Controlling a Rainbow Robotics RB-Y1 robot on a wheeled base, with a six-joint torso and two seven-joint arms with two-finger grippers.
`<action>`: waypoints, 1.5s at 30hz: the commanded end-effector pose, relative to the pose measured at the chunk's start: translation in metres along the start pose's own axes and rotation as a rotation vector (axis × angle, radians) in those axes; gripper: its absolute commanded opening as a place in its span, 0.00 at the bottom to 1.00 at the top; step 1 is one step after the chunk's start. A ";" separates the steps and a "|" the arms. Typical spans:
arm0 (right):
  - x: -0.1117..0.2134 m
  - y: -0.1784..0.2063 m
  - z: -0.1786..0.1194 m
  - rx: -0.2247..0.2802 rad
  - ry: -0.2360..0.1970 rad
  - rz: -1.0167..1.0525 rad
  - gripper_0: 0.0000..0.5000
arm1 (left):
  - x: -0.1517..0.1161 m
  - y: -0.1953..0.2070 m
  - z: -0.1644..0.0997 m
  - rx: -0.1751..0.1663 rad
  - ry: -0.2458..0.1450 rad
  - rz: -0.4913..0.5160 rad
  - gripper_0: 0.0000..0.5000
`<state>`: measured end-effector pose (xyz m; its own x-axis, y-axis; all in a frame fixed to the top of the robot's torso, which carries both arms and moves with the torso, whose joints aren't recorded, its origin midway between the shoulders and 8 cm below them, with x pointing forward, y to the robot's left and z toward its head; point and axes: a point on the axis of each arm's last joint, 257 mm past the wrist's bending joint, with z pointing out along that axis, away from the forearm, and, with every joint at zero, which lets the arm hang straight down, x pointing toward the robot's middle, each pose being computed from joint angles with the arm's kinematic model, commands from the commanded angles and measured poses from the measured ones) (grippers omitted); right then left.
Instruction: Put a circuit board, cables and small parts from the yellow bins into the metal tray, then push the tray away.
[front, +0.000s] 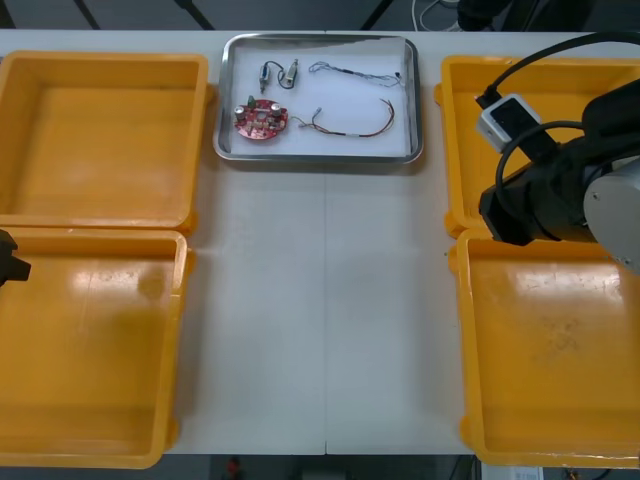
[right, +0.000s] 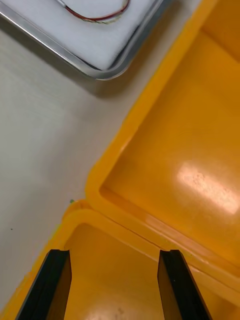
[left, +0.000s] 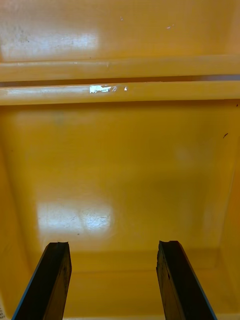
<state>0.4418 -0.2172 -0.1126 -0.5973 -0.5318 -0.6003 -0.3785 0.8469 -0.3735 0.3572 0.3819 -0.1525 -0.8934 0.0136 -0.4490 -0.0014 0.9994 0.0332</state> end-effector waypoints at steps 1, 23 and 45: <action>0.024 -0.034 -0.012 0.046 0.012 0.094 1.00 | -0.003 0.017 -0.013 -0.061 -0.017 0.077 1.00; 0.145 -0.064 -0.022 0.050 0.209 0.518 1.00 | -0.003 0.017 -0.013 -0.061 -0.017 0.077 1.00; 0.173 -0.068 -0.036 0.010 0.252 0.612 1.00 | -0.003 0.017 -0.013 -0.061 -0.017 0.077 1.00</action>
<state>0.3457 -0.3503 -0.1766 -0.8628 0.0071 -0.5054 0.0181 0.9997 -0.0168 0.3572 0.3819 -0.1525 -0.8934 0.0138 -0.4490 -0.0013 0.9994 0.0333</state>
